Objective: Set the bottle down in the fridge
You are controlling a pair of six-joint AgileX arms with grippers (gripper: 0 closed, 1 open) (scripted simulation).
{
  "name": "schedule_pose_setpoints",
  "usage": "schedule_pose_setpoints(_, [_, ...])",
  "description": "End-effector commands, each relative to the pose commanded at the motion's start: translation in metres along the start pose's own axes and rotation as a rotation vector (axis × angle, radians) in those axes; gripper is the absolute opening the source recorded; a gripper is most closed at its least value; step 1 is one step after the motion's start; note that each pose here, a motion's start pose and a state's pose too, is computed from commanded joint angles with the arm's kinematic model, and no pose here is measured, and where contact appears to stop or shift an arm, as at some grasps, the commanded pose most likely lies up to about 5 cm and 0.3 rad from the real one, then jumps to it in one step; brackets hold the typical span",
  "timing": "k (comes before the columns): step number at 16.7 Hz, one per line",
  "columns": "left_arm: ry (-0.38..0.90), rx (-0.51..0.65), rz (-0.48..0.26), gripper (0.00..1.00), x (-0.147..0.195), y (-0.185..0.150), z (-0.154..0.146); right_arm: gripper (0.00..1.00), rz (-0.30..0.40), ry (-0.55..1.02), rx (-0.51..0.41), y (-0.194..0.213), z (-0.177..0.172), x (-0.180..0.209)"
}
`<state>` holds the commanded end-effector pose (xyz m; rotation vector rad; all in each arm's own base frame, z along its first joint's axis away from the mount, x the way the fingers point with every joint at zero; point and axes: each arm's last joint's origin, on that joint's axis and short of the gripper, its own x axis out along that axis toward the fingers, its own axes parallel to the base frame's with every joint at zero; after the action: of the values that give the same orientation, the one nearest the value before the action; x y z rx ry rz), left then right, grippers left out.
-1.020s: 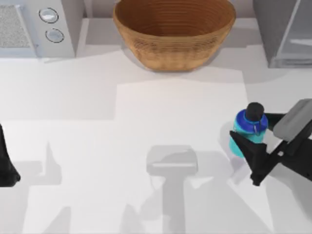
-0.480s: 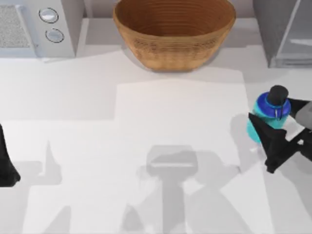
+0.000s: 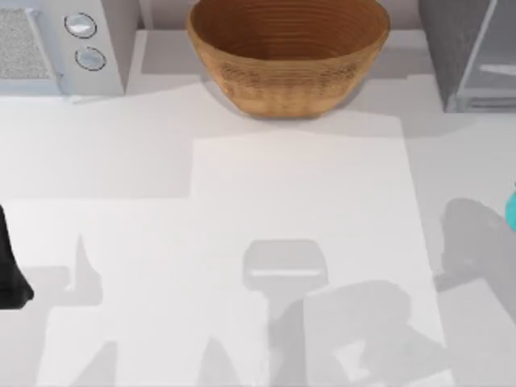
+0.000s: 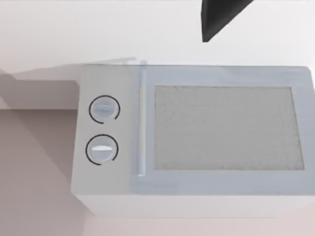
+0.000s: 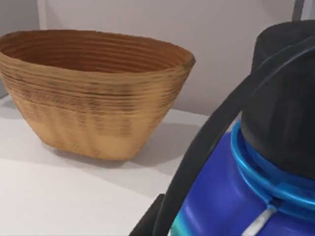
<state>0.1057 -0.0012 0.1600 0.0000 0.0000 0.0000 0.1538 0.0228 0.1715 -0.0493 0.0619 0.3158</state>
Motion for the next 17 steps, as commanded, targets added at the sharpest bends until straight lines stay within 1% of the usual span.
schedule_pose_setpoints(3, [0.0, 0.0, 0.0, 1.0, 0.0, 0.0, 0.0, 0.01, -0.124, -0.022, 0.014, -0.003, -0.004, -0.024])
schedule_pose_setpoints(5, [0.0, 0.0, 0.0, 1.0, 0.0, 0.0, 0.0, 0.01, -0.195, -0.039, 0.023, -0.005, -0.008, -0.036])
schedule_pose_setpoints(7, [0.0, 0.0, 0.0, 1.0, 0.0, 0.0, 0.0, 0.01, -0.252, -0.052, 0.034, -0.006, -0.011, -0.045])
schedule_pose_setpoints(9, [0.0, 0.0, 0.0, 1.0, 0.0, 0.0, 0.0, 0.01, -0.293, -0.059, 0.043, -0.007, -0.014, -0.05])
schedule_pose_setpoints(11, [0.0, 0.0, 0.0, 1.0, 0.0, 0.0, 0.0, 0.01, -0.314, -0.062, 0.049, -0.007, -0.015, -0.052])
schedule_pose_setpoints(17, [0.0, 0.0, 0.0, 1.0, 0.0, 0.0, 0.0, 0.01, -0.31, -0.061, 0.05, -0.007, -0.015, -0.052])
